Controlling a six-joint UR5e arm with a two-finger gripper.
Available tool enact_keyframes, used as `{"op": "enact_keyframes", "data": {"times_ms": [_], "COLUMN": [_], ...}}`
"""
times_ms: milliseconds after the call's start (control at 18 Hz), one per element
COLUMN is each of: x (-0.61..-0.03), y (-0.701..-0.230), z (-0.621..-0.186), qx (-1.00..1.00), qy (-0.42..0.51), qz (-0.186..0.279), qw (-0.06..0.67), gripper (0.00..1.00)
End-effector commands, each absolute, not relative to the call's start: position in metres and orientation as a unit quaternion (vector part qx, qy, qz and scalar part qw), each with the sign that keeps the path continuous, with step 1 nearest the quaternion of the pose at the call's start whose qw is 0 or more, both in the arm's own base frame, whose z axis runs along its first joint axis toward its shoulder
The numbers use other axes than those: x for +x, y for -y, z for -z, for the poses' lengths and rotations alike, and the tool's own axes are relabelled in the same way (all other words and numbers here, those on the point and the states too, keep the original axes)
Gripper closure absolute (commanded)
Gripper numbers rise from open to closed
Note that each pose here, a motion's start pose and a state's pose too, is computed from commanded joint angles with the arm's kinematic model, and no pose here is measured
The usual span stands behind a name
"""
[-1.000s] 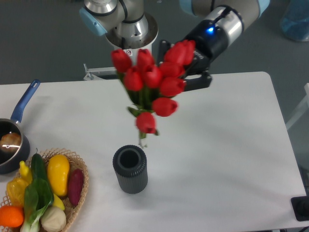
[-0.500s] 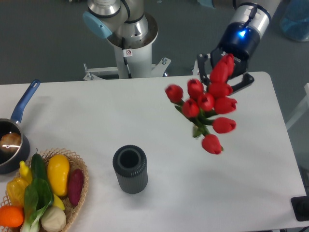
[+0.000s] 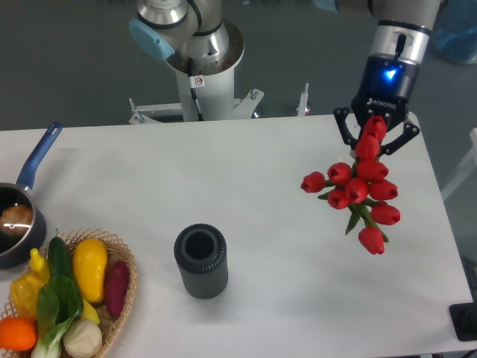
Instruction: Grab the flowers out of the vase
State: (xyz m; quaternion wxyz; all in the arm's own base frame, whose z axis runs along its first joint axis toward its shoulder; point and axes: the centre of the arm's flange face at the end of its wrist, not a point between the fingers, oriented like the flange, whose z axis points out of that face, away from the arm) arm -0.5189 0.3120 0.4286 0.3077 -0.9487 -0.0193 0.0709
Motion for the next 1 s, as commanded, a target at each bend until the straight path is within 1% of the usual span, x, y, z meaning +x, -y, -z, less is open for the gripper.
{"op": "enact_keyframes", "data": {"times_ms": [111,278,333,444,667,778,1000], "x": [-0.515,-0.517,-0.515,-0.515,-0.519,-0.518,-0.513], "y": [-0.325,-0.344,-0.355,-0.365,-0.365,-0.365,-0.360], "z": [-0.415,-0.407,-0.402,-0.403,-0.408,-0.410,-0.410], "qx": [-0.963,-0.979,-0.982,-0.984,-0.984,-0.985,-0.992], "qy": [0.010,-0.006,-0.015,-0.022,-0.023,-0.032,-0.065], "qz": [-0.075,-0.103,-0.104,-0.111,-0.118,-0.113,-0.094], "qw": [0.260,0.176,0.157,0.139,0.132,0.126,0.049], "gripper": [1.00,1.00,0.99,0.99,0.97,0.97,0.97]}}
